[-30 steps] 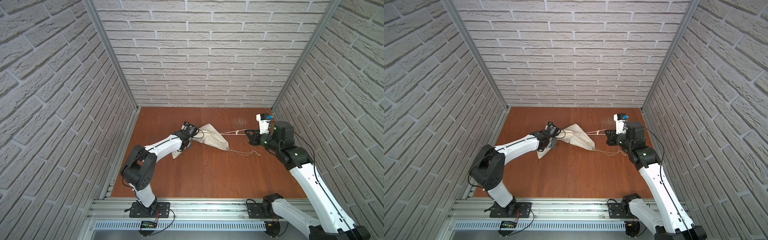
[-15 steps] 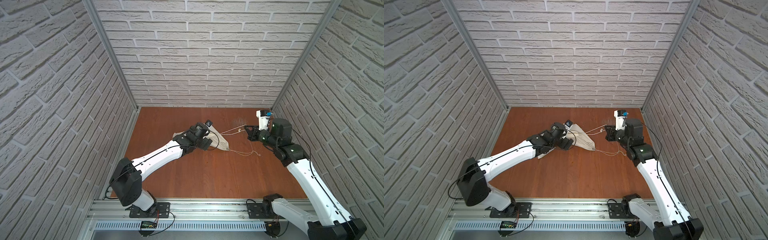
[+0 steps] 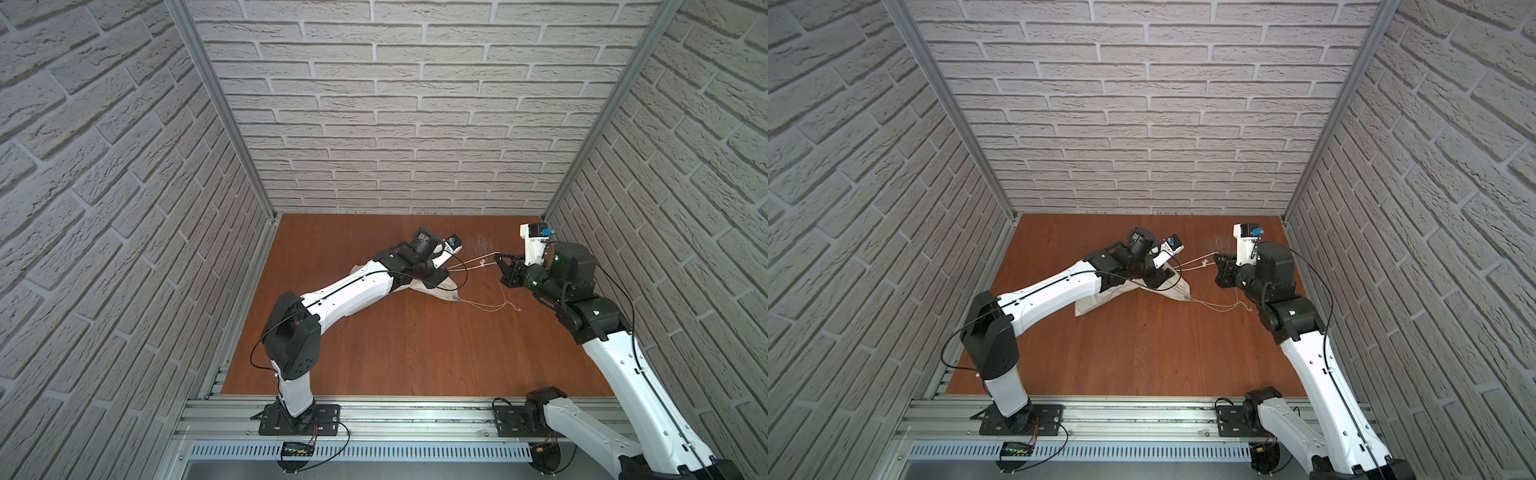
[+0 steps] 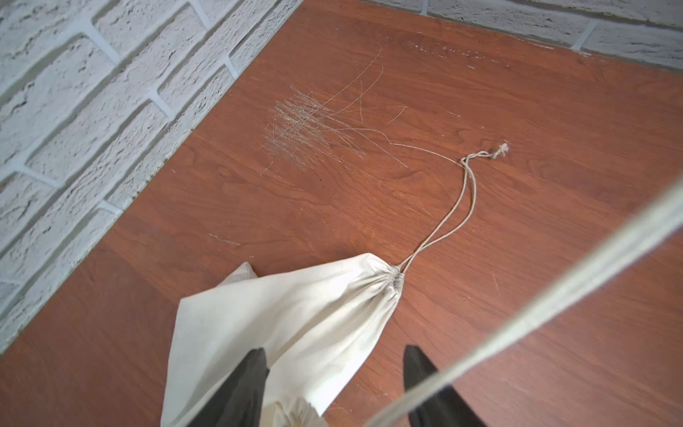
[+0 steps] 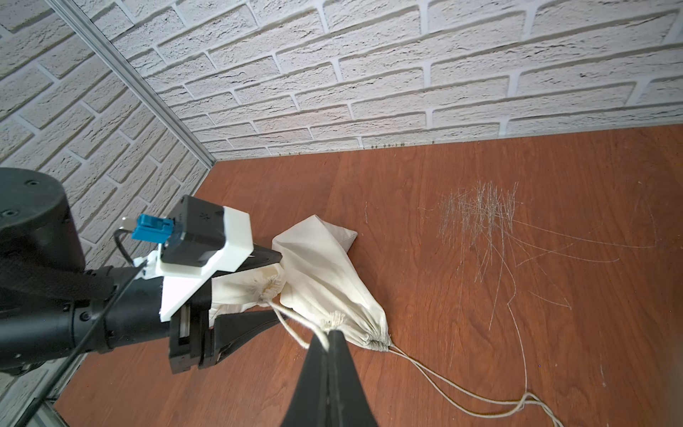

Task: Close the soil bag
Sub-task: Frap the soil bag at the center of the board.

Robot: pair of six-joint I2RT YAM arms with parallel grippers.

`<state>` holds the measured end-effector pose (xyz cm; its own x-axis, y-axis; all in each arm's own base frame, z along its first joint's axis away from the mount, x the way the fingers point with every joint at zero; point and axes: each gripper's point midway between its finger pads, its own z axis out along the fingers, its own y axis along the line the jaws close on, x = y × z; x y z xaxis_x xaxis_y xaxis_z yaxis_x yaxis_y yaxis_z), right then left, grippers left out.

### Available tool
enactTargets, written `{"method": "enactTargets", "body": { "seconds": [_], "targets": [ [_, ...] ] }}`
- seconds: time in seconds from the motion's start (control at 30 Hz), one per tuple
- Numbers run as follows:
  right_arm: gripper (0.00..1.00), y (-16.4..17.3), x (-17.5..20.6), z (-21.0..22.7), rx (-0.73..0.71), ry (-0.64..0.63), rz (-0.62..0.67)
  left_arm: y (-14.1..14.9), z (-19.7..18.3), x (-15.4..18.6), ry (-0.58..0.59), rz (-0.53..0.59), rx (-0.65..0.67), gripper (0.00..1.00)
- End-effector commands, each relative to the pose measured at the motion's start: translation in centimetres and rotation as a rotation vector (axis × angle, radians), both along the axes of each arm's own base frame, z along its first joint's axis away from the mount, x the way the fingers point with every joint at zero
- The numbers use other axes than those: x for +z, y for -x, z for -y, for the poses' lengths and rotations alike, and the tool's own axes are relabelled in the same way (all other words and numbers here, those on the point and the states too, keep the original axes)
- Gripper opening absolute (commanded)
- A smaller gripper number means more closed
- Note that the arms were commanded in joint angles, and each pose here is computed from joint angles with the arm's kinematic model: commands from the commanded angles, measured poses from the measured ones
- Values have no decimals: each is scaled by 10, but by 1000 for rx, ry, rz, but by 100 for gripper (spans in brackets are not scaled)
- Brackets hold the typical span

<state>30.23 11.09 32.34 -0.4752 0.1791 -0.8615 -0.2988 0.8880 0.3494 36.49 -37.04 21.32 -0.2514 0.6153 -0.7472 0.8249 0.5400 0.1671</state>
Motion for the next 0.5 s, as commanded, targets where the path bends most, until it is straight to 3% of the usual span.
{"method": "enactTargets", "body": {
  "seconds": [0.0, 0.1, 0.2, 0.33, 0.47],
  "targets": [
    [3, 2, 13, 5, -20, 16, 56, -1, 5, 6, 12, -8, -36, 45],
    [3, 3, 13, 7, -24, 26, 54, -3, 1, 4, 6, -14, -24, 26],
    [3, 4, 15, 9, -32, 40, 61, -5, -8, -8, -24, -36, 7, 14],
    [3, 9, 23, 16, -59, 58, 79, -8, -31, -31, -47, -82, 75, 10],
    [3, 18, 39, 27, -97, 76, 123, -18, -74, -61, -100, -130, 233, 8]
  ]
}}
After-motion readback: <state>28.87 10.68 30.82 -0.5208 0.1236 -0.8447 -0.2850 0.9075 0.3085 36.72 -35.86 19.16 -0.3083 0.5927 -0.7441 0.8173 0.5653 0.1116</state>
